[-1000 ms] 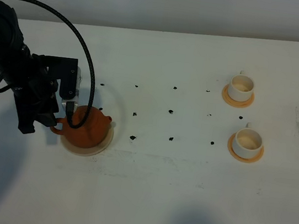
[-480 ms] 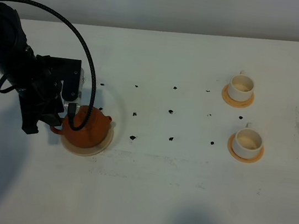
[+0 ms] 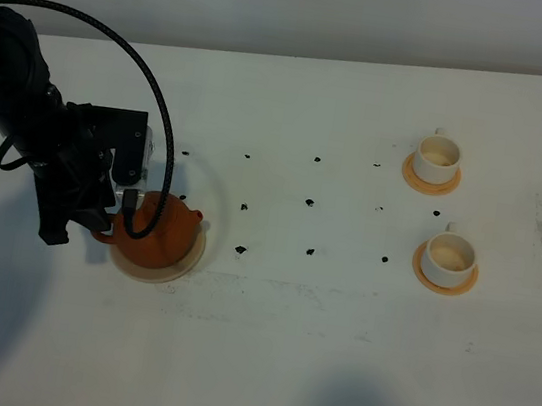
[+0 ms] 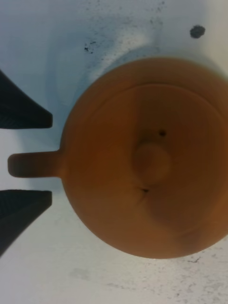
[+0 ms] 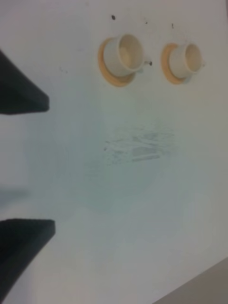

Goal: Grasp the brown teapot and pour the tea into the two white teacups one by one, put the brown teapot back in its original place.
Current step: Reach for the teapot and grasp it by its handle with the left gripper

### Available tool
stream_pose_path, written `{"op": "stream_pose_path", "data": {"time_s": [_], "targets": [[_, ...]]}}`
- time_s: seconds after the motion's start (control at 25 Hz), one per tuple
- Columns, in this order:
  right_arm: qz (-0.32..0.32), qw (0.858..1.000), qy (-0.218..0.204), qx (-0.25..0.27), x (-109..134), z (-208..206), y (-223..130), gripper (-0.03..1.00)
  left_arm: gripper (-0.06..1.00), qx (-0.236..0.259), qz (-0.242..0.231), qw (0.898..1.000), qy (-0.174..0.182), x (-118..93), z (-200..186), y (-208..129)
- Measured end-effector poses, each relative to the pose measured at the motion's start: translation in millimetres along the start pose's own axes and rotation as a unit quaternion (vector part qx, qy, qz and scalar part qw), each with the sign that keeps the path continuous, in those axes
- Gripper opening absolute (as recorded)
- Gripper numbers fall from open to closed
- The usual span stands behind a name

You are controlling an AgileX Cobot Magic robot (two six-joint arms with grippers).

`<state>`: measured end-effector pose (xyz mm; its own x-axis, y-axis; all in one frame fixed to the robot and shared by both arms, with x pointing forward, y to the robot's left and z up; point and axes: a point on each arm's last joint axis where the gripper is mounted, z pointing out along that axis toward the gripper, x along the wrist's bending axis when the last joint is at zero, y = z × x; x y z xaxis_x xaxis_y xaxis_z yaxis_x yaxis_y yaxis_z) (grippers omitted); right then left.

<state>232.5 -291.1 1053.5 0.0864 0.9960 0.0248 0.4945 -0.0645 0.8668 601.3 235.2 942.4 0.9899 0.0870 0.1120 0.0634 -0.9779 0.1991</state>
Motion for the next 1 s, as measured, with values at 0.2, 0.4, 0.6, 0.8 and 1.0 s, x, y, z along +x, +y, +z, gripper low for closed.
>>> {"op": "stream_pose_path", "data": {"time_s": [0.2,0.4,0.6,0.8,1.0], "targets": [[0.0,1.0,0.0,0.0,0.0,0.0,0.0,0.47,0.3,0.002,0.0,1.0,-0.005,0.0,4.1,-0.9],[0.0,1.0,0.0,0.0,0.0,0.0,0.0,0.47,0.3,0.002,0.0,1.0,-0.005,0.1,4.1,-0.9],[0.0,1.0,0.0,0.0,0.0,0.0,0.0,0.47,0.3,0.004,-0.002,1.0,-0.013,0.0,10.2,-2.0],[0.0,1.0,0.0,0.0,0.0,0.0,0.0,0.47,0.29,0.002,-0.005,1.0,-0.013,0.7,13.4,-2.0],[0.0,1.0,0.0,0.0,0.0,0.0,0.0,0.47,0.15,0.001,-0.006,1.0,-0.01,1.2,13.4,-1.9]]}}
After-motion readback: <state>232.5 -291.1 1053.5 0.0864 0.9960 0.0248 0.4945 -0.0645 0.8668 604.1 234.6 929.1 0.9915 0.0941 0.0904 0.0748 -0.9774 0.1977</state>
